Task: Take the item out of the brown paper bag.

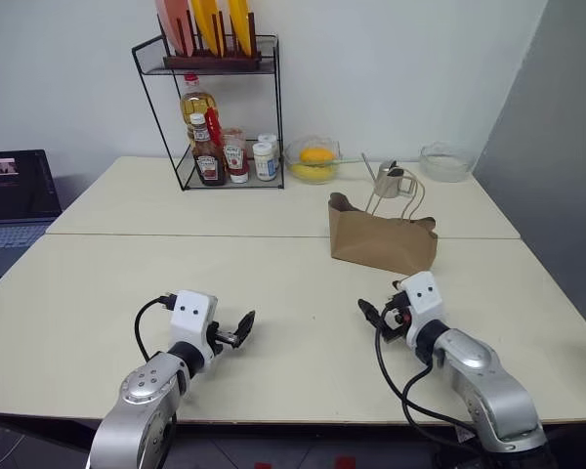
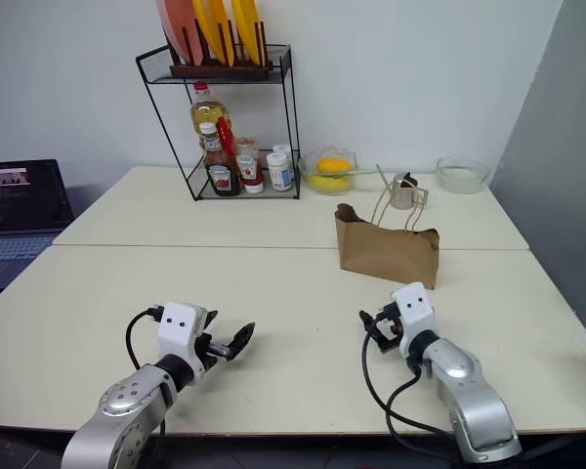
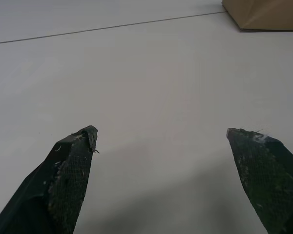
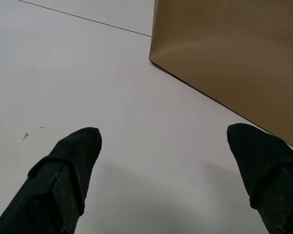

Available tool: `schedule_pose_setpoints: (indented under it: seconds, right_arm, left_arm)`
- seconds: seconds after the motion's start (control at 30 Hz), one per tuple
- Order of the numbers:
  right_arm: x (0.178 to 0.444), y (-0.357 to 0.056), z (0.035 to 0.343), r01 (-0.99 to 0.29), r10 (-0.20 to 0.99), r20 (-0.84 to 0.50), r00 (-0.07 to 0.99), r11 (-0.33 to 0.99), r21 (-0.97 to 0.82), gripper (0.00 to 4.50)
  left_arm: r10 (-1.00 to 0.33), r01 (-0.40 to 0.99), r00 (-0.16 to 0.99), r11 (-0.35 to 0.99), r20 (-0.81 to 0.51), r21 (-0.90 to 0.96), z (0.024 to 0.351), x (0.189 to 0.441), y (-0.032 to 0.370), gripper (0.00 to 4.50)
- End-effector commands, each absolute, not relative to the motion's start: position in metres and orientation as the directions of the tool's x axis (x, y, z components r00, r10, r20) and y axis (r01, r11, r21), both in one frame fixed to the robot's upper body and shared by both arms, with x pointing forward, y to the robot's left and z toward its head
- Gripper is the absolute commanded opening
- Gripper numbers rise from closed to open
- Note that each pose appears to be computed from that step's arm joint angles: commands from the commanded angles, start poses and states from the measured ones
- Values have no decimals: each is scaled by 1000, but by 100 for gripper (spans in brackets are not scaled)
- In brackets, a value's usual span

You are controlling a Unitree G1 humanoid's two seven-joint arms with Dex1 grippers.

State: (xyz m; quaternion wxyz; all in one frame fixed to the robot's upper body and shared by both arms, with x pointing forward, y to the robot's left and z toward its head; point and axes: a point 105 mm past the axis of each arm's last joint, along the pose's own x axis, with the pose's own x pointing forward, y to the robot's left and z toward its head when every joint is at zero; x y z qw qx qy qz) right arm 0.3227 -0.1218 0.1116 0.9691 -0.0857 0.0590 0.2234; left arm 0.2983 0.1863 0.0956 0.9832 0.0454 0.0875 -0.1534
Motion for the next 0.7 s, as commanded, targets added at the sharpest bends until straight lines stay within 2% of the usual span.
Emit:
schedule_pose_setpoints:
  seconds: [0.03, 0.27, 0.37, 0.47, 0.63, 0.7]
  right_arm:
    - [321, -121, 128, -446, 436, -94, 895, 880, -164, 447]
    - [321, -119, 134, -446, 439, -80, 895, 874, -193, 447]
    - [327, -124, 158, -409, 422, -13, 906, 870, -275, 447]
    - [328, -129, 187, -363, 410, 48, 911, 850, -382, 447]
    - [346, -148, 259, -201, 350, 189, 917, 818, -538, 447]
    - [356, -156, 277, -152, 329, 210, 921, 798, -583, 447]
  left_arm:
    - [-308, 324, 939, 942, -156, 89, 107, 294, 187, 450]
    - [-297, 309, 945, 948, -135, 76, 112, 297, 188, 450]
    - [-344, 356, 932, 929, -114, 106, 123, 299, 183, 450]
    - [-449, 456, 888, 888, -98, 64, 143, 301, 169, 450]
    - [-632, 639, 769, 757, -99, 135, 198, 306, 145, 450]
    - [-682, 688, 724, 704, -103, 175, 217, 309, 136, 450]
